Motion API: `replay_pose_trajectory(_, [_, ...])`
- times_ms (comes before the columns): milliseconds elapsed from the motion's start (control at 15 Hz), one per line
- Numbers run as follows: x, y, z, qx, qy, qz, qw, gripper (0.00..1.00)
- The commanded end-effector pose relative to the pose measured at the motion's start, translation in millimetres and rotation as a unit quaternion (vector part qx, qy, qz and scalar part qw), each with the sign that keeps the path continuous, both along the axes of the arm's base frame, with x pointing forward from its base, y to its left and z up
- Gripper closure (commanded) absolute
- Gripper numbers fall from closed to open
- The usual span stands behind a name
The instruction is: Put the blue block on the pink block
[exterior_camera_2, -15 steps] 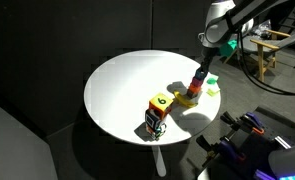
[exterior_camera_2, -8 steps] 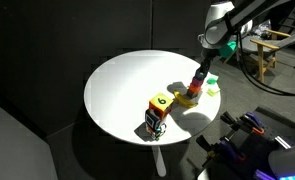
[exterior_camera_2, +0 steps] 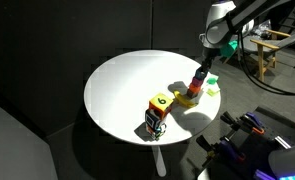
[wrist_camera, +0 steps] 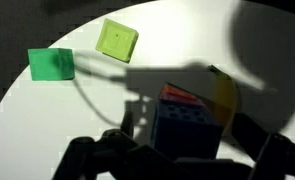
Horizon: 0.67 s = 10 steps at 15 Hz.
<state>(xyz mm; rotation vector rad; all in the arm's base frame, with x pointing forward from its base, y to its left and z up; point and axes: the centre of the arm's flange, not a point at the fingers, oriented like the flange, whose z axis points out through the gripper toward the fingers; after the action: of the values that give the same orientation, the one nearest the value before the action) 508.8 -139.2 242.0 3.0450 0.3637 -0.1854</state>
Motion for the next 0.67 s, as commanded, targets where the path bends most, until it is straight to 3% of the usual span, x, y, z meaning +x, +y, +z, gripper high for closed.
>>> replay_pose_trajectory(0, [-9, -1, 18, -0.024, -0.006, -0.018, 0.9995, 0.0])
replay_pose_trajectory(600, [-30, 4, 49, -0.016, -0.037, -0.014, 0.9991, 0.0])
